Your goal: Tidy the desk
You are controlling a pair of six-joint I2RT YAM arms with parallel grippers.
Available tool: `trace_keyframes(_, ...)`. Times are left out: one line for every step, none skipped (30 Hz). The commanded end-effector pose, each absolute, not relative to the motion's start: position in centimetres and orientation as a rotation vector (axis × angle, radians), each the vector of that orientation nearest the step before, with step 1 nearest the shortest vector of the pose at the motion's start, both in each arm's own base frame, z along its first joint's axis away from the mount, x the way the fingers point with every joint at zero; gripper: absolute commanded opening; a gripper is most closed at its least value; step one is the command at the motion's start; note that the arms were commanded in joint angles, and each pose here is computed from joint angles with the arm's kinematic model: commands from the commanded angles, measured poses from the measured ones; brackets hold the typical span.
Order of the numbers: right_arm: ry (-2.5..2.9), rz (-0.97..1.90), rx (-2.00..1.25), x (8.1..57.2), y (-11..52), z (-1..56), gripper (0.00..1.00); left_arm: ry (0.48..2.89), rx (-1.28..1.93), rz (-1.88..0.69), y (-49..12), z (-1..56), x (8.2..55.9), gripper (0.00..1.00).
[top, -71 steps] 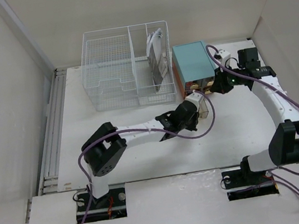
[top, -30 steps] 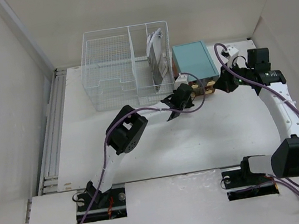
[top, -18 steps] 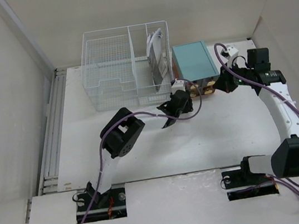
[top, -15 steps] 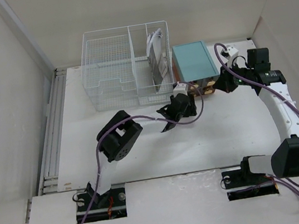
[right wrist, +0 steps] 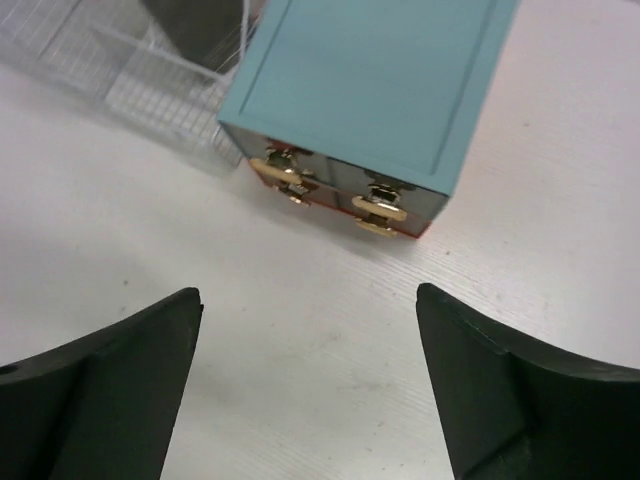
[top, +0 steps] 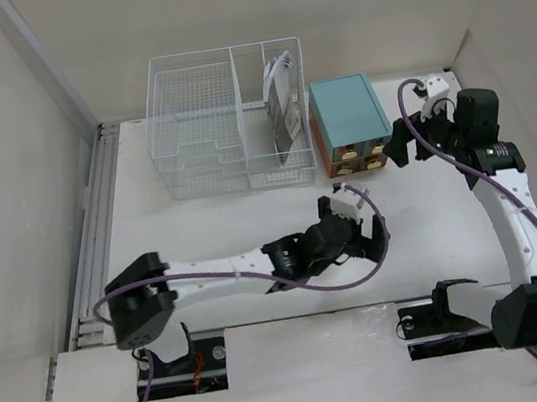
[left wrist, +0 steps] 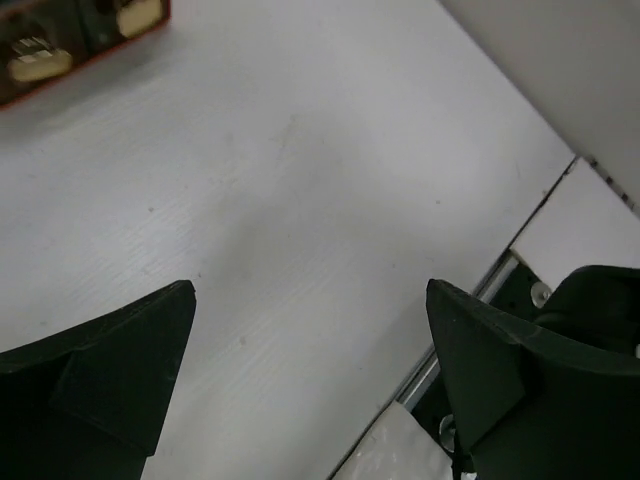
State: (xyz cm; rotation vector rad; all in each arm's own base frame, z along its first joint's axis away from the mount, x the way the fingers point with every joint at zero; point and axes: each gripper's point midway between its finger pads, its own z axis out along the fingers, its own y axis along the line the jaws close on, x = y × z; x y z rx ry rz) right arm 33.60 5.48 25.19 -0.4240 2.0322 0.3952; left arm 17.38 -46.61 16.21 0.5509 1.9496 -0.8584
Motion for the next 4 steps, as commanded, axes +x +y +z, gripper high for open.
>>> trace_keyframes(1.884, 0.235, -0.267, 34.8, 3.1, 29.2, 0.95, 1.867, 0.436, -0.769, -42.0, 21.6, 19.0, 1.0)
trace_keyframes(1.866, 0.217, -0.288, 34.3, 3.0, 29.6, 0.95, 1.858, 0.402, -0.738, -40.8, 22.1, 19.3, 1.0)
trace_keyframes(1.836, 0.209, -0.292, 34.3, 3.0, 30.3, 0.95, 1.864, 0.396, -0.714, -39.5, 21.7, 19.2, 1.0)
trace_keyframes(1.847, 0.201, -0.284, 34.4, 2.8, 29.9, 1.0, 1.837, 0.362, -0.727, -38.1, 23.4, 19.1, 1.0)
